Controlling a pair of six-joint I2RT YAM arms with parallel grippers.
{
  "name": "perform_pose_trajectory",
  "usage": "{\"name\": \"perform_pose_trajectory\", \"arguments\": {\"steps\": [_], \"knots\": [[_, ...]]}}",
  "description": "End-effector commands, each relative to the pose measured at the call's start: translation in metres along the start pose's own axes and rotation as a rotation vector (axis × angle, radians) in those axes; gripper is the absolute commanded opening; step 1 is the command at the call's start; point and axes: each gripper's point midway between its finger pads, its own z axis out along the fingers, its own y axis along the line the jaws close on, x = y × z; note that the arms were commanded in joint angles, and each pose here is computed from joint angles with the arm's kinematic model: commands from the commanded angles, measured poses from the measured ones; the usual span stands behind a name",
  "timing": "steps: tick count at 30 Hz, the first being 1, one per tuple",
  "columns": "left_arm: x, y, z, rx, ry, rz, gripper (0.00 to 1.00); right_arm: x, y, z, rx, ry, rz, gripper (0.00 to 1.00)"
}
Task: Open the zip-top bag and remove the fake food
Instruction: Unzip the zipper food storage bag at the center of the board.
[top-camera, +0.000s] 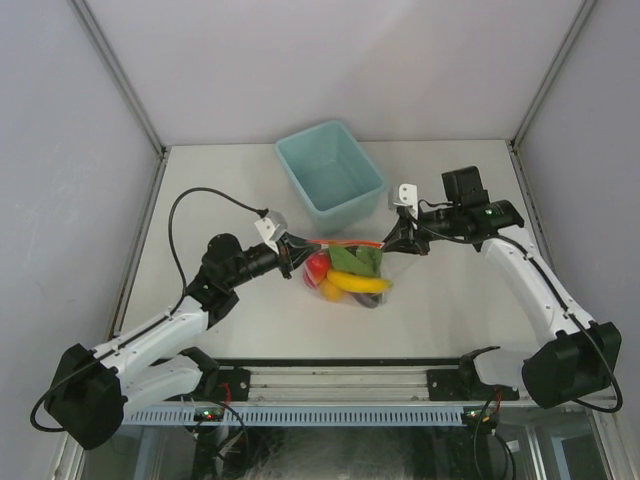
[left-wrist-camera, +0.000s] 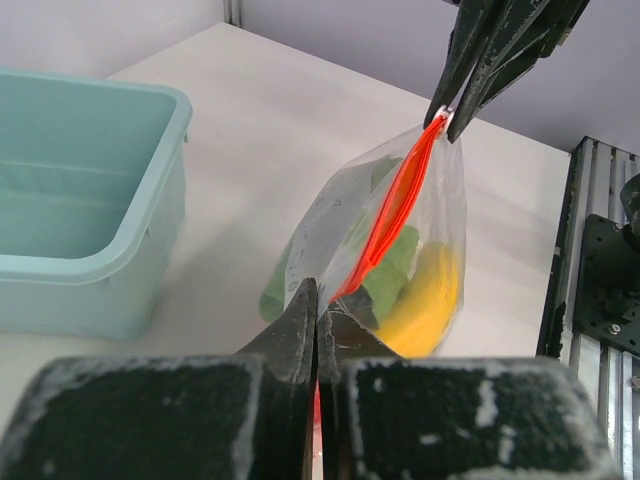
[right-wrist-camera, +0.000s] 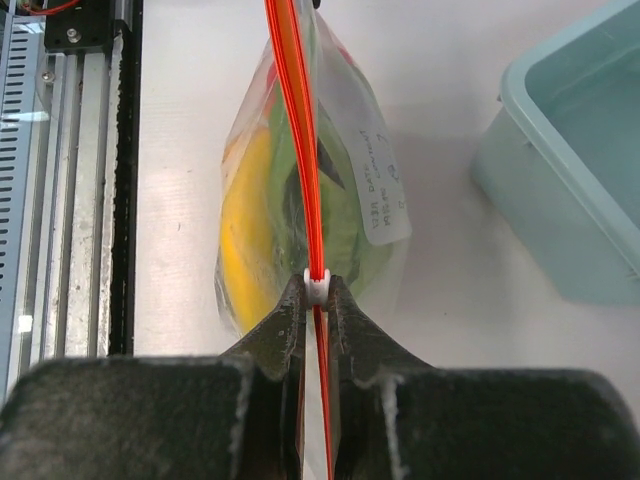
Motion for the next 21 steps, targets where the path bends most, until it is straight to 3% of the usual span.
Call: {"name": "perform_pose_trajectory", "arguments": {"steps": [1,21], "knots": [[-0.013,0.007,-0.005,-0.033,-0.056,0.013,0.00,0.003,0.003,-0.011,0.036,0.009,-0.020,0.00],[-0.015,0.012,-0.008,-0.049,-0.058,-0.006,0.00,0.025,0.000,-0.031,0.099,0.039,0.018,0.00]]}}
